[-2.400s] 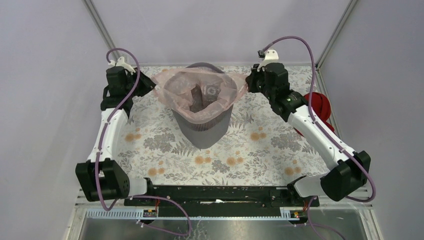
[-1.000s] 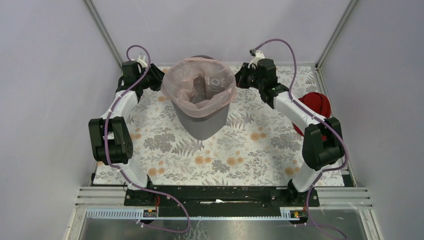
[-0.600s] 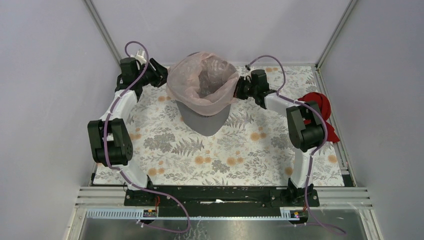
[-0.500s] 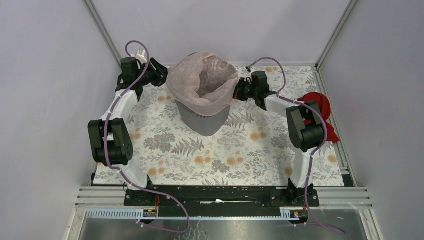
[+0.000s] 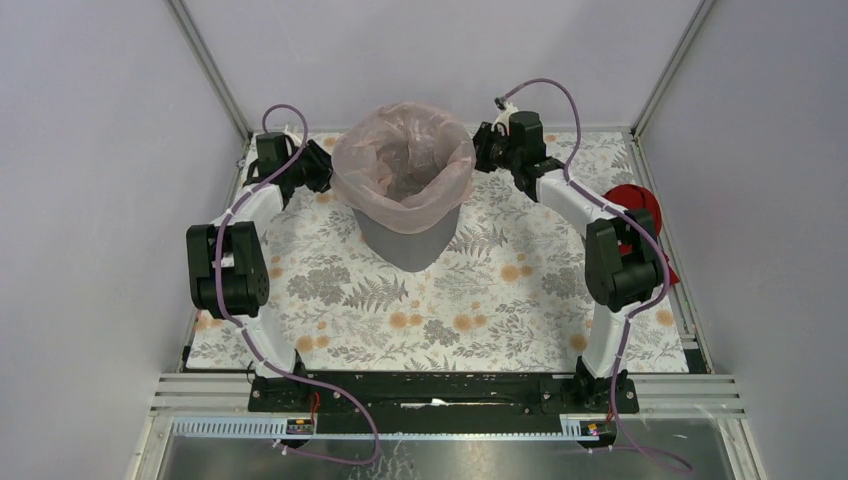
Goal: Put the trash bags into the trash bin
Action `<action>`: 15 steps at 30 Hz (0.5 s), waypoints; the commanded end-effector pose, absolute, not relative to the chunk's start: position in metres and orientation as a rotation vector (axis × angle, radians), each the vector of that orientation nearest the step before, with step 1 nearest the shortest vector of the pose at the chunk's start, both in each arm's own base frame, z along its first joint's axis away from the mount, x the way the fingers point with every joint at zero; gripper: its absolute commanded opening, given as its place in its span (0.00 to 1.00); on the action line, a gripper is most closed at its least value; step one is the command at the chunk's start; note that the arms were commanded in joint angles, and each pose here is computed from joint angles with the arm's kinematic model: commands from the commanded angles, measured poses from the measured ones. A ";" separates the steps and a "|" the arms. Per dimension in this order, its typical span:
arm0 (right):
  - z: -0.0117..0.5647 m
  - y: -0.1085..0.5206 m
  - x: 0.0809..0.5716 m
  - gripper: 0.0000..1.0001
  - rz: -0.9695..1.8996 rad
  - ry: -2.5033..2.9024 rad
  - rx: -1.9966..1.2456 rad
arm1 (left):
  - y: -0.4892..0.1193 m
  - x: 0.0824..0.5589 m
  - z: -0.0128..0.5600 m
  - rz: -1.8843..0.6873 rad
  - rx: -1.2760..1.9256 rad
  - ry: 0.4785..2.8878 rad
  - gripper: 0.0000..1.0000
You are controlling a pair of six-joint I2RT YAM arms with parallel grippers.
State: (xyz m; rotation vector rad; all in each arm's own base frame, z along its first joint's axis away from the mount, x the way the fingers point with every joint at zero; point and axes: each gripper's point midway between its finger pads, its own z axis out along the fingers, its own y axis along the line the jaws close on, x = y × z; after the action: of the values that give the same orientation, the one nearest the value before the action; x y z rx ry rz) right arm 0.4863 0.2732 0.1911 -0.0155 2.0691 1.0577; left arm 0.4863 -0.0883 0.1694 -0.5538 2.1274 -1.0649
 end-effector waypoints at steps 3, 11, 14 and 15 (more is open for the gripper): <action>0.158 0.271 0.490 0.00 1.023 2.127 -0.005 | -0.080 0.479 0.161 -0.978 -0.552 2.145 0.38; 0.097 0.266 0.475 0.02 1.022 2.253 0.041 | -0.085 0.468 0.143 -0.994 -0.571 2.204 0.40; 0.108 0.264 0.468 0.03 1.022 2.236 0.029 | -0.085 0.463 0.147 -0.992 -0.558 2.201 0.42; 0.114 0.263 0.467 0.04 1.019 2.230 0.022 | -0.085 0.461 0.148 -0.991 -0.555 2.203 0.42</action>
State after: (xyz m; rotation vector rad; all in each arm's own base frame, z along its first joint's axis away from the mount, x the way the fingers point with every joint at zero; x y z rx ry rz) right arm 0.4652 0.2657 0.0793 0.0663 2.3078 1.0203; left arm 0.4682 -0.0857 0.1358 -0.6052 2.2216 -1.0169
